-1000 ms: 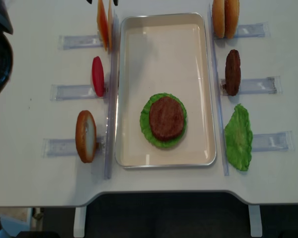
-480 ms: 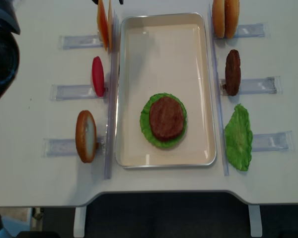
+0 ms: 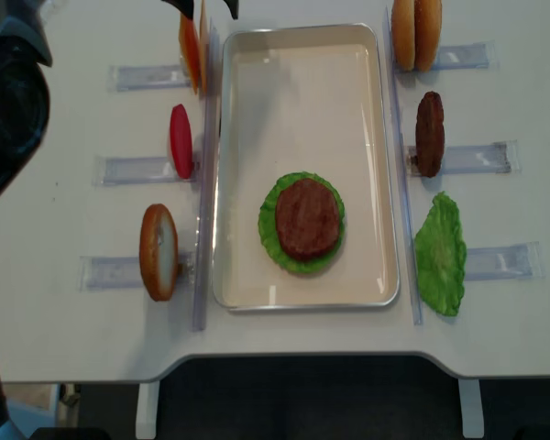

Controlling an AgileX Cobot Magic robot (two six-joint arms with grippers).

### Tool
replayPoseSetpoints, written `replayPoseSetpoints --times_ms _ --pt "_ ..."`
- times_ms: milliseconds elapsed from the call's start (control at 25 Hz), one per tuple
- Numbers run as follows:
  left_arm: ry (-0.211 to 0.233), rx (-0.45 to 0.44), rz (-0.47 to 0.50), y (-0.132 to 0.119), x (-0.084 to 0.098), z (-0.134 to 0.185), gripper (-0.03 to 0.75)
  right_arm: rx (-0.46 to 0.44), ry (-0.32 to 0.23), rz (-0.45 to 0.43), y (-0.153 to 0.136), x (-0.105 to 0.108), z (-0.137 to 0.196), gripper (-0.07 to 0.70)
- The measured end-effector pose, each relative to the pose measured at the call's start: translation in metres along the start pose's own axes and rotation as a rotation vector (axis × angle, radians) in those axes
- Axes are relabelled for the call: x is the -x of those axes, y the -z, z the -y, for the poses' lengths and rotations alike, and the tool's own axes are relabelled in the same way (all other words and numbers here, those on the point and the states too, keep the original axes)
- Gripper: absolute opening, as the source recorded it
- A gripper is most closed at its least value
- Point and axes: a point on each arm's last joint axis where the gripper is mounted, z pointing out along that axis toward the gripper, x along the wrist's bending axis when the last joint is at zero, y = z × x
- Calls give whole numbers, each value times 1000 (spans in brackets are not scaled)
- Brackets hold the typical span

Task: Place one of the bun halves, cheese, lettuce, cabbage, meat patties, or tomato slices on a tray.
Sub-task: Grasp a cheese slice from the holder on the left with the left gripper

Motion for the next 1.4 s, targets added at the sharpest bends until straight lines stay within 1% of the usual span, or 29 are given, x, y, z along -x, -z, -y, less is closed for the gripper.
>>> replayPoseSetpoints --times_ms 160,480,680,800,920,1080,1120,1160,1200,1320,1400 --pt "0 -11 -1 -6 1 1 580 0 0 0 0 0 0 465" --pt "-7 -17 -17 -7 -1 1 563 0 0 0 0 0 0 465" --pt "-11 -62 -35 -21 -1 5 556 0 0 0 0 0 0 465" --pt "-11 -66 -36 -22 -1 6 534 0 0 0 0 0 0 465" --pt "-14 -64 -42 -22 -1 5 452 0 0 0 0 0 0 465" --pt "-23 -59 -58 -22 -3 5 313 0 0 0 0 0 0 465" --pt "-27 -58 -66 -22 -4 5 259 0 0 0 0 0 0 465" --pt "-29 -59 -70 -22 -4 5 238 0 0 0 0 0 0 465" --pt "-29 -59 -70 -22 -4 5 238 0 0 0 0 0 0 465" --pt "-32 -63 -78 -22 -5 5 154 0 0 0 0 0 0 465" --pt "-34 -70 -85 -22 -5 6 79 0 0 0 0 0 0 465"
